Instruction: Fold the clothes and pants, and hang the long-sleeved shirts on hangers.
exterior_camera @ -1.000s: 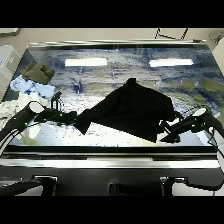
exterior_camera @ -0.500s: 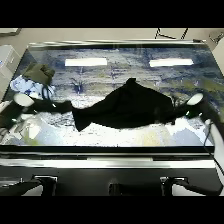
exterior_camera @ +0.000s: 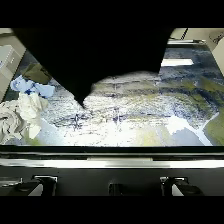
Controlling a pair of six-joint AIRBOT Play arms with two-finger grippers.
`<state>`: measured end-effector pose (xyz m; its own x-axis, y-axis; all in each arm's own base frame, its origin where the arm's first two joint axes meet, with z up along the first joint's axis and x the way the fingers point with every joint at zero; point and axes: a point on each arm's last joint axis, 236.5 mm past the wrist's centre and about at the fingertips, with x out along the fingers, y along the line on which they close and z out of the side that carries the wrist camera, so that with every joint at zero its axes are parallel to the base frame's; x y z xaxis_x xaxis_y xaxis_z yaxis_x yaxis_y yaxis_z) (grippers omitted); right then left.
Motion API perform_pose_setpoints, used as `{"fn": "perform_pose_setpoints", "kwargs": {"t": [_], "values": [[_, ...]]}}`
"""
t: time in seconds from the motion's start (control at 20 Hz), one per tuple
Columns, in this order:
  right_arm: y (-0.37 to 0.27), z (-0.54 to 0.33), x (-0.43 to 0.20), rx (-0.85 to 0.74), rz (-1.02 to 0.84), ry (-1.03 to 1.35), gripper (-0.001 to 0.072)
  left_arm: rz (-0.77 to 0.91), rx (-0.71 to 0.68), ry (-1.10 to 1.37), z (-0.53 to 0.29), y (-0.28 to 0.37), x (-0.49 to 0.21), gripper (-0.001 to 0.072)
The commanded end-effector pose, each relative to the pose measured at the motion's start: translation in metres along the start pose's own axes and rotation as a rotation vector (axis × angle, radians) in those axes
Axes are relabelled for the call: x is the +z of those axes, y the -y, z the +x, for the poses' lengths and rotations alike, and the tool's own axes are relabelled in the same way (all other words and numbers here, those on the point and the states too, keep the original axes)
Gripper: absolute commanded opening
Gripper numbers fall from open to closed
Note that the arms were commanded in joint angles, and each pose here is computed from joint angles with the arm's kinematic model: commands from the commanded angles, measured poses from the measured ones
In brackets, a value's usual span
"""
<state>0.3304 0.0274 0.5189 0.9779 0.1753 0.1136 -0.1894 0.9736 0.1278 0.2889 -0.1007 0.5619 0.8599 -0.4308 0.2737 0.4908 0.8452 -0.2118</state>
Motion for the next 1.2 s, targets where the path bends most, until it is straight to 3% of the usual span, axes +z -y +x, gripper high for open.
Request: {"fn": "perform_pose_setpoints", "kwargs": {"t": [0.0, 0.2, 0.35, 0.55, 0.75, 0.95, 1.1, 1.15], "values": [[-0.028, -0.079, 0.071, -0.01, -0.075, 0.215, 0.0035, 0.106, -0.02, 0.249, -0.068, 0.05, 0.084, 0.0023], [-0.018, -0.071, 0.057, -0.039, -0.094, 0.157, 0.0035, 0.218, 0.098, 0.212, -0.07, 0.026, 0.077, 0.0023], [0.016, -0.023, -0.034, -0.094, -0.087, -0.187, 0.0035, 0.257, 0.231, -0.071, -0.039, -0.036, -0.003, 0.0023], [0.067, 0.053, -0.247, -0.096, 0.071, -0.752, 0.0035, 0.044, 0.278, -0.51, 0.015, -0.127, -0.211, 0.0023], [0.1, 0.11, -0.413, -0.185, 0.408, -0.955, 0.0037, -0.169, 0.346, -0.674, 0.045, -0.183, -0.41, 0.0023], [0.073, 0.121, -0.499, -0.159, 0.759, -1.12, 0.0036, -0.383, 0.35, -0.926, 0.035, -0.174, -0.541, 0.0024], [0.065, 0.109, -0.526, -0.144, 0.814, -1.226, 0.0037, -0.52, 0.334, -1.045, 0.019, -0.157, -0.576, 0.0026], [0.07, 0.106, -0.524, -0.151, 0.816, -1.23, 0.0047, -0.528, 0.334, -1.058, 0.015, -0.159, -0.574, 0.0074]]}}
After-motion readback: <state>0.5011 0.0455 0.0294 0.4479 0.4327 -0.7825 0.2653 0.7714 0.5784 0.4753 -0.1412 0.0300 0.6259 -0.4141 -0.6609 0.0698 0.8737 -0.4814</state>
